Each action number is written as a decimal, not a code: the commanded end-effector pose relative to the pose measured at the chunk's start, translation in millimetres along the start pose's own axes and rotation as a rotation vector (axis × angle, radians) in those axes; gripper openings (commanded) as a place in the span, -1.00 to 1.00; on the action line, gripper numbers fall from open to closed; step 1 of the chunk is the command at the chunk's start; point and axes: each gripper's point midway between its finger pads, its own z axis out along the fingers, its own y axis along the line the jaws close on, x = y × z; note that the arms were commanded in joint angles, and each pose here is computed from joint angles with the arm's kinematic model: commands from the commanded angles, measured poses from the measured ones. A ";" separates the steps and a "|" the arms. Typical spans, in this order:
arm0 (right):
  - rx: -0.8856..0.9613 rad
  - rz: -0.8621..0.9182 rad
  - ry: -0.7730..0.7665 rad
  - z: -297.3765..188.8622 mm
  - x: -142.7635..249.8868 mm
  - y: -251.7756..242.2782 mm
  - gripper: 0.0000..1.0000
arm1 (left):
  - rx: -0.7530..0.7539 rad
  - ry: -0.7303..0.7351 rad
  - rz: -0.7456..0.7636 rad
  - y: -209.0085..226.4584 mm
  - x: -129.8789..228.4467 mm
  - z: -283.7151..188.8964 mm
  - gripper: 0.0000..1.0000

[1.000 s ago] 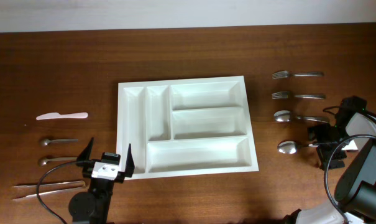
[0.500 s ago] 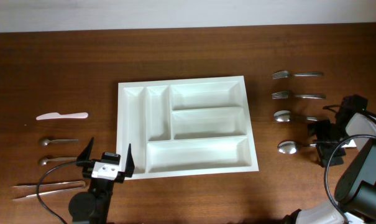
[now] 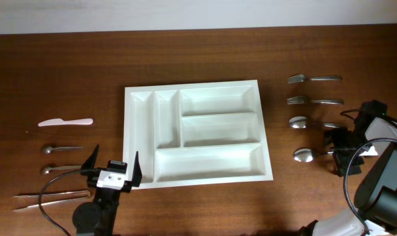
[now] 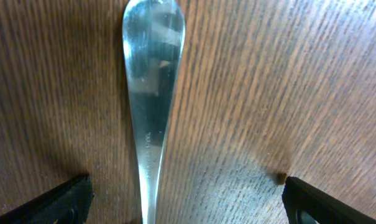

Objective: Pack container
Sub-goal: 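Lower the right gripper and grasp the spoon handle, then lift the spoon and carry it into the tray's top compartment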

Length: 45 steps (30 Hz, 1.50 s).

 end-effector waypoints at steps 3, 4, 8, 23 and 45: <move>0.105 0.002 0.074 30.5 12.6 -19.6 0.98 | -0.015 0.004 -0.003 2.4 2.9 0.1 0.99; 0.107 0.002 0.074 30.9 12.7 -19.8 0.98 | -0.015 0.004 -0.003 2.4 2.9 0.1 0.99; 0.104 0.002 0.072 31.0 12.1 -19.2 0.39 | -0.015 0.004 -0.003 2.4 2.9 0.1 0.98; 0.084 0.005 0.106 30.8 18.2 -15.9 -0.59 | -0.015 0.004 -0.003 2.4 2.9 0.1 0.99; 0.001 -0.166 0.033 -39.1 22.4 60.8 -0.92 | -0.015 0.004 -0.003 2.4 2.9 0.1 0.98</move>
